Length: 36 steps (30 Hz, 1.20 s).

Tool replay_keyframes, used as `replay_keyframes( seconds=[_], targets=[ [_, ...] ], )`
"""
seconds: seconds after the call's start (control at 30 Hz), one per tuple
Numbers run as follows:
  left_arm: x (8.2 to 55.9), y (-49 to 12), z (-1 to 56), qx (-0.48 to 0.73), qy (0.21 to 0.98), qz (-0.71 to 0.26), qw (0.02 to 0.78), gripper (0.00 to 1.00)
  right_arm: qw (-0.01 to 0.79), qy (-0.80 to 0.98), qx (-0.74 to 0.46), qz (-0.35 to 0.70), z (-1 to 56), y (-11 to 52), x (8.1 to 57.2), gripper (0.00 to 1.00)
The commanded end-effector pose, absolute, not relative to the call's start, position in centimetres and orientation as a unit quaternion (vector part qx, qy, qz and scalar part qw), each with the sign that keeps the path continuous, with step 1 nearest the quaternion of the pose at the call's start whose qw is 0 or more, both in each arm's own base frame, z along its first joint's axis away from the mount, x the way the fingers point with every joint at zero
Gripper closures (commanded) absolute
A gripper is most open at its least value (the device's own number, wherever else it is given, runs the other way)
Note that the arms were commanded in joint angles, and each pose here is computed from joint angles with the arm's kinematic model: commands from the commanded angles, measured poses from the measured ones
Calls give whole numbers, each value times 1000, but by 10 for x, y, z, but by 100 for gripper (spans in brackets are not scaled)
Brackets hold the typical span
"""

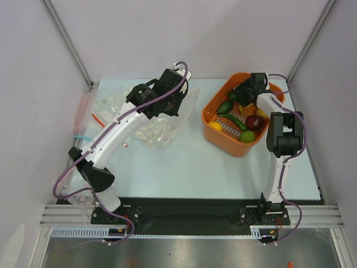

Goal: Place the food in the zip-top bag and seal the zipper
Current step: Pick up the fake fruit from the bin.

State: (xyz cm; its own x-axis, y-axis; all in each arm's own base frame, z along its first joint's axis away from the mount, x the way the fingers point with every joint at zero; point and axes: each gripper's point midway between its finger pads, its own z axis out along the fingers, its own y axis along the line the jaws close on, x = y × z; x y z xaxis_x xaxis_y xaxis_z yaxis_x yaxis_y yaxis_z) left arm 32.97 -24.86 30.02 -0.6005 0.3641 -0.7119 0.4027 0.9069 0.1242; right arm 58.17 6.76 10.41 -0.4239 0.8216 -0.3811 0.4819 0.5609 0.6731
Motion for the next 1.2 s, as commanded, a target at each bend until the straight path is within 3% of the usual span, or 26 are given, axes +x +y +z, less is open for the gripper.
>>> replay_keyframes(
  seconds=[0.0,0.27,0.43,0.8,1.17],
  targets=[
    [321,-239,324,203,884,-34,420,100,381,799,391,252,130,70,594,47],
    [322,-241,321,205,885,-34,416,100,441,797,327,252,189,69,583,58],
    [326,-247,320,209,884,-36,416,100,457,807,274,255,215,74,549,61],
    [330,-267,312,223,884,-66,405,100,498,794,130,325,309,122,427,66],
    [331,-296,308,227,882,-111,398,100,476,770,14,425,361,187,317,67]
  ],
)
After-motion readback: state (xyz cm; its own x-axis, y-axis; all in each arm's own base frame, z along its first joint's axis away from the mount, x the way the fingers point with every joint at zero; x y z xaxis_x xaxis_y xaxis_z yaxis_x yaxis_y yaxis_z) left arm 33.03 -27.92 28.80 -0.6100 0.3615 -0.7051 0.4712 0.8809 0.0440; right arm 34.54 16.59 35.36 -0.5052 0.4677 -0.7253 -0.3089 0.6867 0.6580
